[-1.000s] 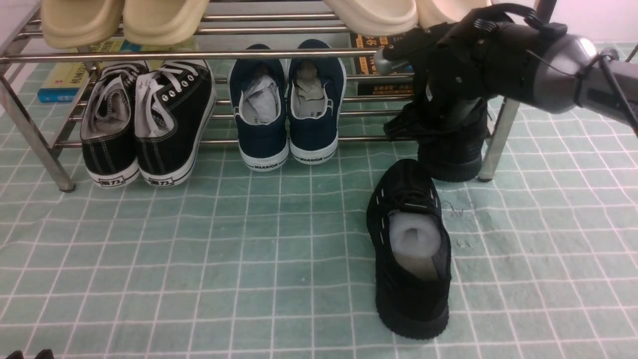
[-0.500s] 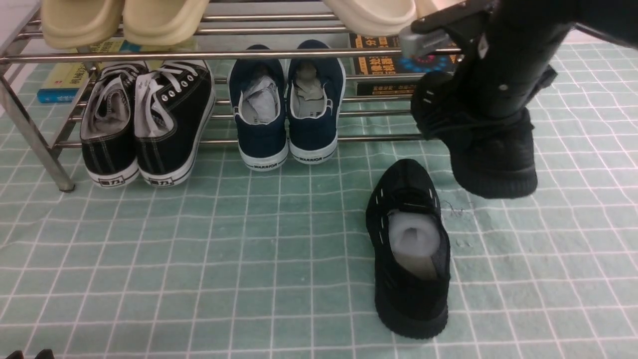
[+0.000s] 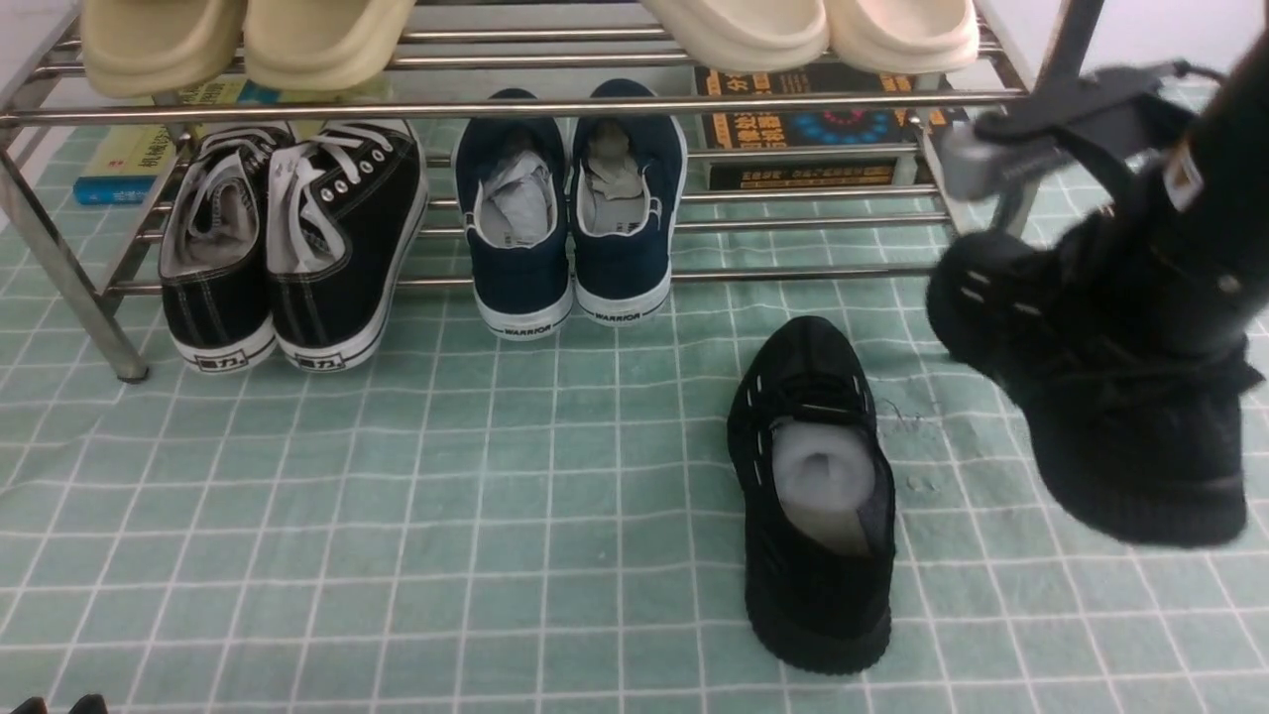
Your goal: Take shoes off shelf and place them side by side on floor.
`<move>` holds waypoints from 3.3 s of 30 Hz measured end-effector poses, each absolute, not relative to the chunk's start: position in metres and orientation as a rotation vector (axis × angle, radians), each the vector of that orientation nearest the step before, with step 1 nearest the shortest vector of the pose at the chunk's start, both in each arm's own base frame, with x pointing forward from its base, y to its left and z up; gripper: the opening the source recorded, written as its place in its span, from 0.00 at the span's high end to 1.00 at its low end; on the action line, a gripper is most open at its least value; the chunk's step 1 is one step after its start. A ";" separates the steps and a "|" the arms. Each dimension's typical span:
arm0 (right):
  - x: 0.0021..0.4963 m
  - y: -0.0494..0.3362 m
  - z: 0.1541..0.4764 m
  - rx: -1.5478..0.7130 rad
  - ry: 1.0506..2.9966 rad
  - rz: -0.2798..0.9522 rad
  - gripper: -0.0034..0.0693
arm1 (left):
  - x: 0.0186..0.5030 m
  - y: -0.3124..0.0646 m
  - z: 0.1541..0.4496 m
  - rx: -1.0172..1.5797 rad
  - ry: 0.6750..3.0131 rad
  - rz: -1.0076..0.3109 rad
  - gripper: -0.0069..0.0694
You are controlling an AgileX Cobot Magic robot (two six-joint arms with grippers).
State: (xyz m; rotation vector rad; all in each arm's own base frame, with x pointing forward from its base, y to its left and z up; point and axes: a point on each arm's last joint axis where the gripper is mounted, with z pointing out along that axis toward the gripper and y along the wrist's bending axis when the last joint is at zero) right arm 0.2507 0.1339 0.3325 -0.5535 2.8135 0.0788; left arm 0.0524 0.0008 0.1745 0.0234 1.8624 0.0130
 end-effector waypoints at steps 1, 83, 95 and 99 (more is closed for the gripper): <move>0.248 0.133 0.326 -0.559 2.837 0.068 0.94 | 0.052 0.001 0.174 0.023 1.862 0.013 0.59; 0.063 0.033 0.401 -0.449 2.161 0.313 0.88 | 0.052 0.001 0.174 0.023 1.862 0.013 0.59; 0.054 0.029 0.283 -0.385 1.825 0.400 0.87 | 0.052 0.001 0.174 0.023 1.862 0.013 0.59; 0.056 0.030 0.280 -0.382 1.809 0.402 0.85 | 0.052 0.001 0.174 0.023 1.862 0.013 0.59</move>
